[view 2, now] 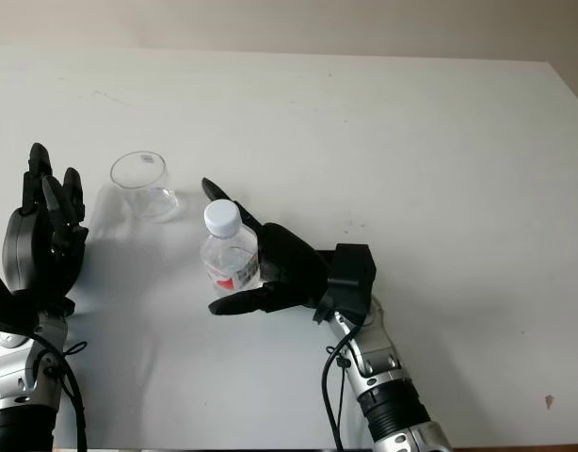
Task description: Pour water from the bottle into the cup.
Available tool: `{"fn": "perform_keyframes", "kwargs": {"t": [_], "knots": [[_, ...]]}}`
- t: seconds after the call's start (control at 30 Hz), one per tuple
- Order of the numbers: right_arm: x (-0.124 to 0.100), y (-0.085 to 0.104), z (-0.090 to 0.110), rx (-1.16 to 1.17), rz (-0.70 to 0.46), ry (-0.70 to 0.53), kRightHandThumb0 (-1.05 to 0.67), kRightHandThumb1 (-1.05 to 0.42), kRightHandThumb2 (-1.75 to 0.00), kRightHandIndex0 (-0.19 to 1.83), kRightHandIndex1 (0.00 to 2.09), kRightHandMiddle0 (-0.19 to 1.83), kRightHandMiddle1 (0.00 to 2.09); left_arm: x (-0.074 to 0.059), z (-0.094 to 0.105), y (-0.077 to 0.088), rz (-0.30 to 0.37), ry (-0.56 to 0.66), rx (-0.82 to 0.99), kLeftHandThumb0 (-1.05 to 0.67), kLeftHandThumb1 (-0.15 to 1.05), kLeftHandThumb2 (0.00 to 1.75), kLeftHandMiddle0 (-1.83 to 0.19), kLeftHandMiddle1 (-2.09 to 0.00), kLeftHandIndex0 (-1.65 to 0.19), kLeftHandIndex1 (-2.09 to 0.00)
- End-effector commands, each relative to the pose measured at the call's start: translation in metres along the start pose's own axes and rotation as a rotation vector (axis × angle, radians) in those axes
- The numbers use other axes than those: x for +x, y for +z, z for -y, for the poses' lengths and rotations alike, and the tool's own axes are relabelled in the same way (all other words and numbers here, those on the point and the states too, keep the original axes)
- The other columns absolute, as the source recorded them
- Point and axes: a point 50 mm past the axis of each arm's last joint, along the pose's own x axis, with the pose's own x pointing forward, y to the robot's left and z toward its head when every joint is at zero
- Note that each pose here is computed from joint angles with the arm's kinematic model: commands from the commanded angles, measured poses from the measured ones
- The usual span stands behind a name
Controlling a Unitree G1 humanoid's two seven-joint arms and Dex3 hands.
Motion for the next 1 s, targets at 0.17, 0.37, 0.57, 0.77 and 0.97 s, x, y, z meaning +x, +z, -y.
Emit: {"fn": "perform_keyframes", "kwargs": {"t": [0.17,0.37,0.57,0.77,0.97], "knots": [[0.007,0.016,-0.003,-0.062,0.062,0.062,-0.97,-0.77,-0.05,-0.19,0.00,-0.19,0.00,0.000,0.002,-0.001,0.002,0.005,-0.019,-0.71,1.05,0.75,0.10,-0.05,0.17,-0.05],[0.021,0.024,-0.008,-0.042,0.022,0.237,-0.81,-0.72,-0.05,0.00,0.26,0.00,0.35,0.000,0.003,0.000,0.010,0.010,-0.011,-0.70,1.05,0.76,0.09,-0.06,0.17,-0.05],[0.029,0.027,-0.009,-0.018,-0.017,0.335,-0.60,-0.62,-0.05,0.09,1.64,0.18,1.78,0.000,0.004,0.001,0.015,0.021,-0.011,-0.71,1.05,0.76,0.08,-0.06,0.16,-0.05],[0.031,0.029,-0.005,-0.047,-0.073,0.373,-0.54,-0.62,-0.05,0.33,1.75,0.38,1.91,0.000,0.005,0.000,0.017,0.025,-0.012,-0.70,1.05,0.77,0.09,-0.05,0.17,-0.05],[0.028,0.029,-0.006,-0.140,-0.076,0.412,-0.35,-0.68,-0.07,1.12,2.04,0.99,2.07,0.001,0.007,0.001,0.026,0.035,-0.023,-0.70,1.05,0.77,0.08,-0.06,0.16,-0.05]]}}
